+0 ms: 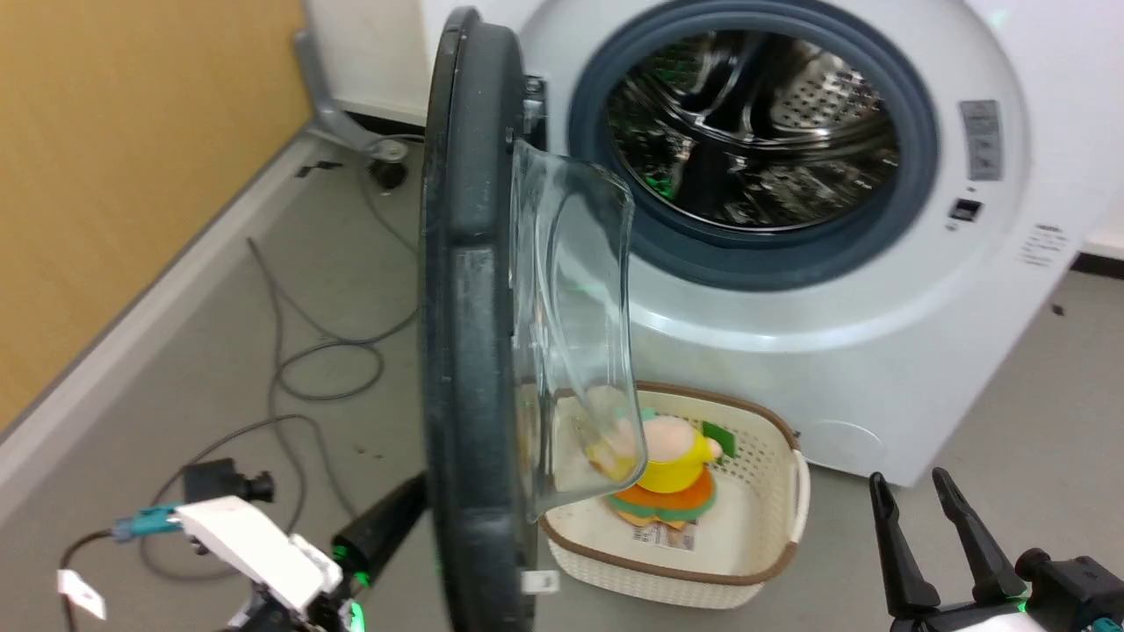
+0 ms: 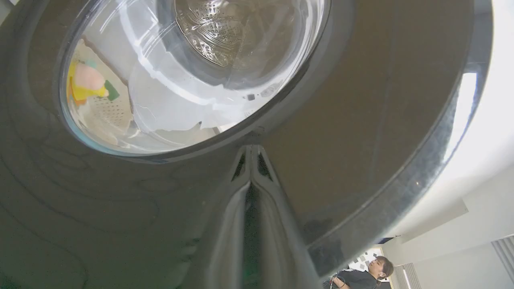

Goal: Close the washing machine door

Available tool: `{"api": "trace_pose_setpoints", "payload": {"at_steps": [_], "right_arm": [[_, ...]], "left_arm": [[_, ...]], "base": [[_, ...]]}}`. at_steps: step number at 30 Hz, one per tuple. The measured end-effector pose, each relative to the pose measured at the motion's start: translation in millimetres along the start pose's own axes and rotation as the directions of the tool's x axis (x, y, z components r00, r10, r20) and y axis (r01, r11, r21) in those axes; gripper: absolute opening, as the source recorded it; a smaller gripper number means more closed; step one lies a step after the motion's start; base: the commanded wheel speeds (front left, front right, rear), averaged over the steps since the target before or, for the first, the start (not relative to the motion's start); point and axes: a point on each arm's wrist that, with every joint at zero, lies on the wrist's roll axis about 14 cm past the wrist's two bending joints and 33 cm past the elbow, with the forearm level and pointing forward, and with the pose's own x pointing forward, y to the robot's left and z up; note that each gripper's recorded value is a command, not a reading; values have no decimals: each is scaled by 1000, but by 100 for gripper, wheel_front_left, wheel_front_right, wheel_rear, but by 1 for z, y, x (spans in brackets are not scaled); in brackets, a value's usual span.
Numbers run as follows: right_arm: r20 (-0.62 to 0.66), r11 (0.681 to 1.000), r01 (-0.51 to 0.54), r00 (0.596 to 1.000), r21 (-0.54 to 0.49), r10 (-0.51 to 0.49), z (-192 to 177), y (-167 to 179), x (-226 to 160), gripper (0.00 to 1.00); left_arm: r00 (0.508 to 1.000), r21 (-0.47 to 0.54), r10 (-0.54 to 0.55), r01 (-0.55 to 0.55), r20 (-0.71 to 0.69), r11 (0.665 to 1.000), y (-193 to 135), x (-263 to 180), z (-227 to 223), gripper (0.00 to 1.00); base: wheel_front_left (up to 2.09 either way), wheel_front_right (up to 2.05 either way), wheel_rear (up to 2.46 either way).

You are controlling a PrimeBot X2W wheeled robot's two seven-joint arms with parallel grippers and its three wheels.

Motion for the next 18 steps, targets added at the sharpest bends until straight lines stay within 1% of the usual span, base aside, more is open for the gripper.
{"api": "trace_pose_setpoints", "payload": {"at_steps": [8,10,15,18], "right_arm": [[-1,993,116,993,-12,-116,1,-35,-23,100],[-2,986,164,986,-18,-164,2,-49,-32,100],[2,970,241,970,-25,-241,4,-69,-48,100],[12,949,312,950,-34,-312,9,-87,-63,100]], "left_arm": [[984,-82,-57,44,-167,996,-8,44,-58,0],[971,-119,-83,58,-223,991,-10,61,-79,0],[952,-178,-109,59,-286,982,-8,92,-110,0],[940,-183,-128,73,-315,980,-11,123,-128,0]], "base": [[0,0,0],[0,0,0],[0,0,0],[0,0,0]]}}
